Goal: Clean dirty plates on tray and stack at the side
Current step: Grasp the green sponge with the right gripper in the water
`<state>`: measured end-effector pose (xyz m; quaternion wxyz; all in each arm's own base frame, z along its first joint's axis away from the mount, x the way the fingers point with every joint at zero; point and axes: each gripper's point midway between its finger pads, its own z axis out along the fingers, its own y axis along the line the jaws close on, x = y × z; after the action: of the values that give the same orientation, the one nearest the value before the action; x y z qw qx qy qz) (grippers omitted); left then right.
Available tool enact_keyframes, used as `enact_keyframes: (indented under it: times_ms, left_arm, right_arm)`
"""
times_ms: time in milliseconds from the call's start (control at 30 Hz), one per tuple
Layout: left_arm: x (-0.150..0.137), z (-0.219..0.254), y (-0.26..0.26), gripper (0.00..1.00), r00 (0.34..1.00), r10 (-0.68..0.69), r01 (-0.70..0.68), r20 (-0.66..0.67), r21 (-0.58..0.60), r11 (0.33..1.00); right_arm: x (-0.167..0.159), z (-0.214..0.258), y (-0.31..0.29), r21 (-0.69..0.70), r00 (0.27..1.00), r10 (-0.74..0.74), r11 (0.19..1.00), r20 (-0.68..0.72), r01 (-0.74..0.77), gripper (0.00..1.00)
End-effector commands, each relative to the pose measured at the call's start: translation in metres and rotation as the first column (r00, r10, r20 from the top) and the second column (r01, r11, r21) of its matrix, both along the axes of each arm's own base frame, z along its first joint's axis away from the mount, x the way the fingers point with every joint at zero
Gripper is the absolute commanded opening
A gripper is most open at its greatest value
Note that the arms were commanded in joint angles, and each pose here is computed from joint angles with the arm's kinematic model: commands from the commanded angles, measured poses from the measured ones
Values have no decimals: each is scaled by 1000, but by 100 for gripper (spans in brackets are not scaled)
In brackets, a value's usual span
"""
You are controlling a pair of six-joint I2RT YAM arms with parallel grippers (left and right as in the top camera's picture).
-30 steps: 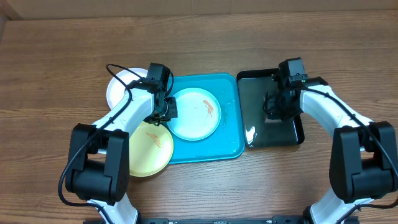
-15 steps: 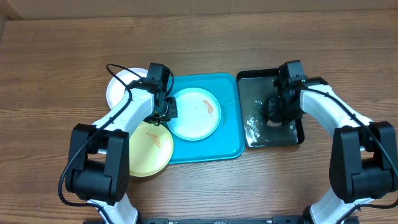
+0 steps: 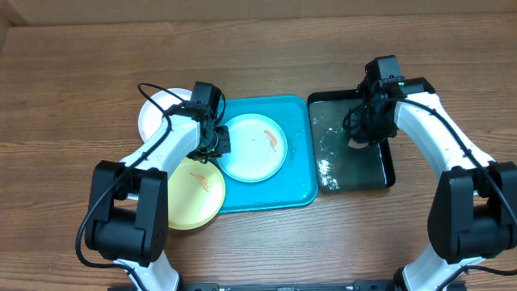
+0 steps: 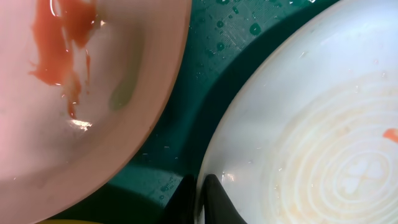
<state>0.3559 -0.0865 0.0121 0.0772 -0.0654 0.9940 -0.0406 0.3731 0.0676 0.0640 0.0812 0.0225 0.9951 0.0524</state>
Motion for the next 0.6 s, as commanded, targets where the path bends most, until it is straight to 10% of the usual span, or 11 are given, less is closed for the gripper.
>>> enact_keyframes:
  times_ms: [0,567]
  left_arm:
    - [-4,-9,2,4,1000,-4,5,-22,11,1000]
    - [2,1,-22,4,996,-86,85,-3,-108,991]
  right_arm:
    - [7,9,2,10,1000,4,1000,31,-4,4]
    - [-10,14,10,43,999,20,999,-47,-18,4]
